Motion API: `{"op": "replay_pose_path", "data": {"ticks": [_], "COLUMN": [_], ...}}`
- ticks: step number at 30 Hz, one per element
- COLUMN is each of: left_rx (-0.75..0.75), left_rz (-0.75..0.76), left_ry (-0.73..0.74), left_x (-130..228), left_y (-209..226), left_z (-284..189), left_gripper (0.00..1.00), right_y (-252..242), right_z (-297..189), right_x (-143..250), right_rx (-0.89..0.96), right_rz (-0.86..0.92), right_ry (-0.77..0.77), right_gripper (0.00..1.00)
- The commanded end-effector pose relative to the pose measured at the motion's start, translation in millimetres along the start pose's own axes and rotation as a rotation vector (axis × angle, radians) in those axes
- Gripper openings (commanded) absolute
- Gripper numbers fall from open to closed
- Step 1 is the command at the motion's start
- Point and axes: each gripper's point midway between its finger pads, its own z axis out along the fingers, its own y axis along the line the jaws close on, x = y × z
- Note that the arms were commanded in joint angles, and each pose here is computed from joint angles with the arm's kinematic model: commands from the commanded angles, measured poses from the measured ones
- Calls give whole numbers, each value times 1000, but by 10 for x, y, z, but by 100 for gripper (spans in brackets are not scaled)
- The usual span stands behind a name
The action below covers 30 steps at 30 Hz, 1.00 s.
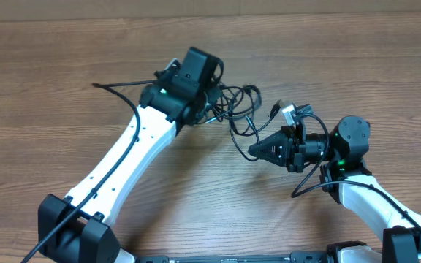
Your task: Untangle cables
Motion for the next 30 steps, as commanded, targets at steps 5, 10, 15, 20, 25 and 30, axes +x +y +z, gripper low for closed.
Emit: {"op": "replay_pose_path", "data": {"ticks": [5,10,15,20,25,30], "left_rx": [-52,-56,-55,-56,-57,-55], "left_rz": [-99,-77,-9,118,201,250], "left_ry": [-64,-59,-58,-55,-54,-45], "left_x": [-275,-271,-274,-276,-277,-264], "left_y": [170,181,173,169,164,161], "left_z": [14,15,15,16,16,17], "left_gripper": [4,4,4,4,4,4], "right_y": [-42,-396,-548,-642,-880,-1189], "right_z": [12,-21,-50,-82,-186,-360], "right_x": [12,9,57,2,-59,37], "right_rx": [14,166,234,287,420,591], "right_rz": [77,260,343,337,359,501], "right_ry": [0,-88,-114,-153,-233,-311], "right_gripper": [4,49,72,80,98,100]}}
